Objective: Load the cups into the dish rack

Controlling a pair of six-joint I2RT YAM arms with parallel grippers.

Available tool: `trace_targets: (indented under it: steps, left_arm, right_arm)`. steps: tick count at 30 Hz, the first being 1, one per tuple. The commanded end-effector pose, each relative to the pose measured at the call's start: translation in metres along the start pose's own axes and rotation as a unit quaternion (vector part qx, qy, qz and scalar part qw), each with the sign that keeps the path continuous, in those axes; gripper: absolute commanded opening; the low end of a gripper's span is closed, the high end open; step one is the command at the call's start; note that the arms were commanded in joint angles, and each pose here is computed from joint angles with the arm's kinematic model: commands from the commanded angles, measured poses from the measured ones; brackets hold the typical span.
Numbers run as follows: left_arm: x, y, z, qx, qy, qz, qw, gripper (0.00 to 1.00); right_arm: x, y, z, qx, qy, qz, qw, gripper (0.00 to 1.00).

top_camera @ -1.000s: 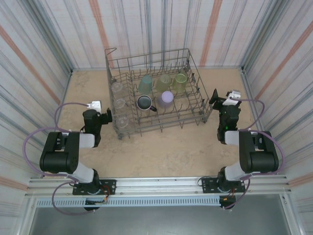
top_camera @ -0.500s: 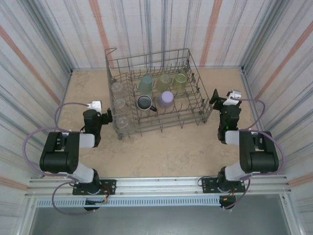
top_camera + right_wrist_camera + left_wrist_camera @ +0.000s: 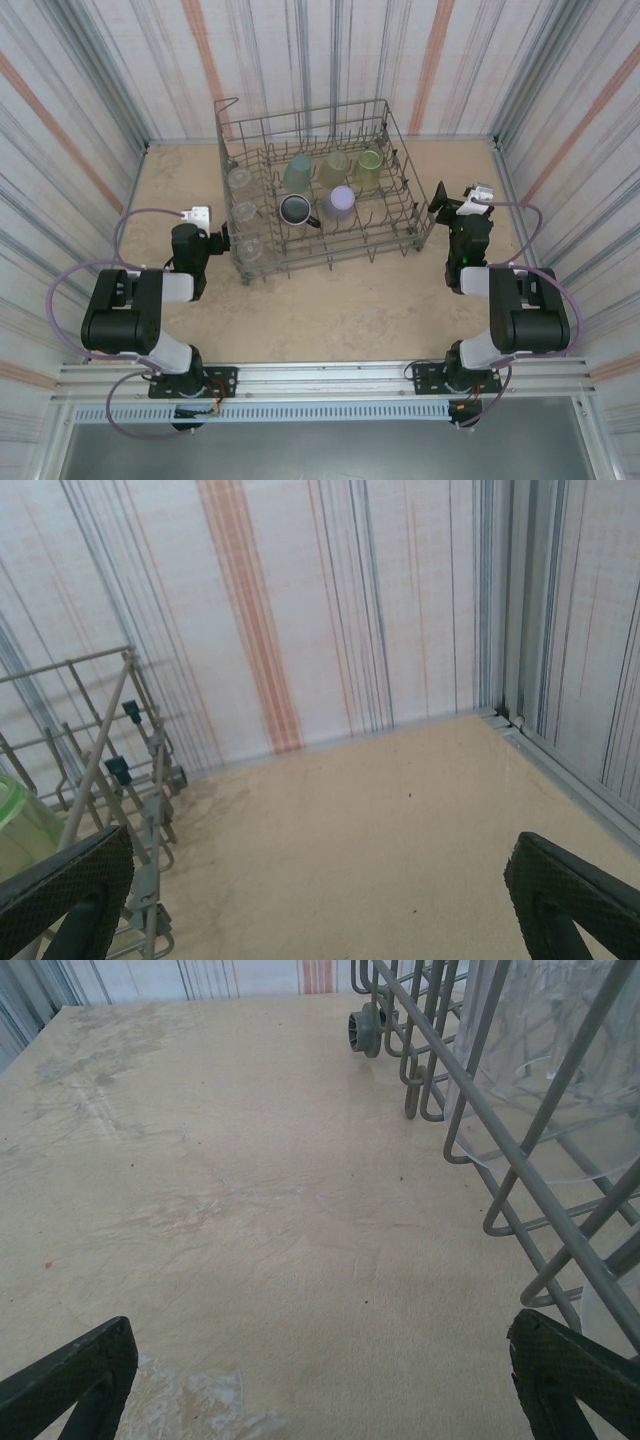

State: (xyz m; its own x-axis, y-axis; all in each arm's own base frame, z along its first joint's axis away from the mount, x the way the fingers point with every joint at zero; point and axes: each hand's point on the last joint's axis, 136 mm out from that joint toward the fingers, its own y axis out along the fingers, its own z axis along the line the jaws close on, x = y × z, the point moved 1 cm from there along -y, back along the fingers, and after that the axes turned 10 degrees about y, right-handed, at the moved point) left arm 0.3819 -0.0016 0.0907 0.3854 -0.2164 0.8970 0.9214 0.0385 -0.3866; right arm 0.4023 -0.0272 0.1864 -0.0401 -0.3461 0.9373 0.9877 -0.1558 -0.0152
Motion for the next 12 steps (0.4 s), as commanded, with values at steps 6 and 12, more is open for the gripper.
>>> trace_targets:
  steps: [6, 12]
  left_arm:
    - [0.0059, 0.0008, -0.0005, -0.005, 0.011, -0.006, 1.000, 0.99]
    - [0.0061, 0.0007, -0.0008, -0.005, 0.011, -0.007, 1.000, 0.99]
  right_arm:
    - [-0.0915, -0.0175, -0.0371, -0.060, -0.071, 0.169, 0.981, 0.99]
    - [-0.0911, -0.0188, -0.0374, -0.059, -0.070, 0.169, 0.981, 0.99]
